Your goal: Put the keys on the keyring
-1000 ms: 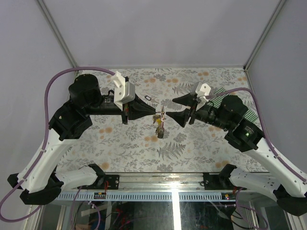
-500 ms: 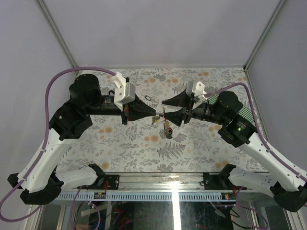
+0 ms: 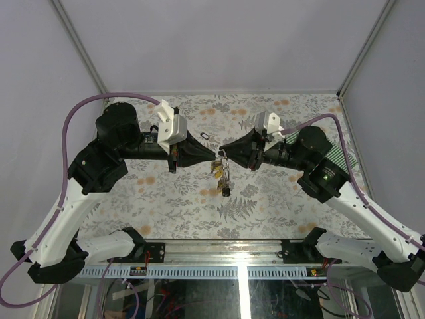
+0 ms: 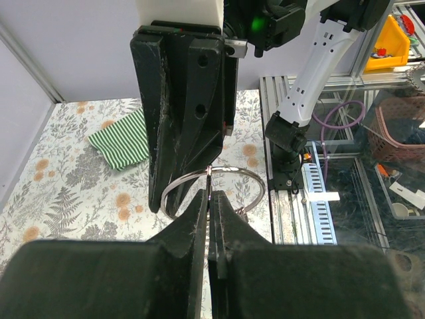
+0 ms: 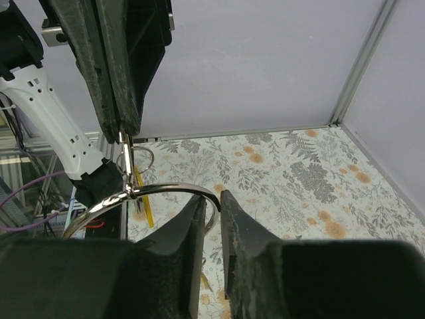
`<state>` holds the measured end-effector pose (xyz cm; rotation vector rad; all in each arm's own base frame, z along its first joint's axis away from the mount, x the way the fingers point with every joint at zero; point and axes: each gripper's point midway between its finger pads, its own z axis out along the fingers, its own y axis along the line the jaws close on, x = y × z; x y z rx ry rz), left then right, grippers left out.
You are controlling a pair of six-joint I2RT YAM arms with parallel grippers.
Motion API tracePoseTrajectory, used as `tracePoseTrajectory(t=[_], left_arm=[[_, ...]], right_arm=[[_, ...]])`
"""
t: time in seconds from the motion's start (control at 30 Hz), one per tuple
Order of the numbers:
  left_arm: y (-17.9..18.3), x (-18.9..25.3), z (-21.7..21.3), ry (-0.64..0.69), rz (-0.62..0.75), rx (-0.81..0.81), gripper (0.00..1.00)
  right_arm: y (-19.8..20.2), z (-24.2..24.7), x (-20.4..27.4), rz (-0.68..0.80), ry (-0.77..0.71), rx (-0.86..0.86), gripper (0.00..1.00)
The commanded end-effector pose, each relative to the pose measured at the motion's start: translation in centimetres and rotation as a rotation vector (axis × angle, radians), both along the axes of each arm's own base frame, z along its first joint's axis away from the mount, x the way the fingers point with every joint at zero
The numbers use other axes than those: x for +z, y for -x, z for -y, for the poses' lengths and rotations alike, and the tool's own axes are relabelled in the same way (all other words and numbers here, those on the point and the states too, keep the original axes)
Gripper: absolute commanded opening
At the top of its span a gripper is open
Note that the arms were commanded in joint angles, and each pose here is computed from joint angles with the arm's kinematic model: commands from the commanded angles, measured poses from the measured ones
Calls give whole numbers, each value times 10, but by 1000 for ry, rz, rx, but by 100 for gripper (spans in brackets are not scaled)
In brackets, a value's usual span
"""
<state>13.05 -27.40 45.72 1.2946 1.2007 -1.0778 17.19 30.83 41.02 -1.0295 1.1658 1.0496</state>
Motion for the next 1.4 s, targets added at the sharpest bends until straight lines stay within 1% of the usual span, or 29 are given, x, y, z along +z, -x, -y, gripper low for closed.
tracePoseTrajectory(t=[0.0,0.1,0.17,0.57,0.7,0.8,0.93,1.07,1.17,1.37], left_arm=[[6,21,-4,50,70,-6,0],[6,20,-4,47,65,-4,0],[6,19,-4,47,65,0,0],[-1,18,-8,53,74,54,1],[-5,13,-9,52,65,83,6],[-10,7,-8,45,59,104,9],[-13,3,-8,40,55,119,18],[-15,1,-8,37,54,127,23],[-17,1,-9,40,53,142,28],[-35,-3,-11,80,4,257,43]], right_arm=[[-3,5,17,60,-56,-32,15],[-7,12,20,77,-69,-81,4],[-10,17,23,86,-81,-117,0],[-31,47,31,125,-66,-328,0],[-42,60,39,146,-37,-422,0],[-48,68,44,148,2,-476,0],[-54,79,49,148,27,-540,0],[-55,85,52,156,33,-568,0],[-57,88,51,159,49,-580,0],[-61,93,45,138,93,-614,0]])
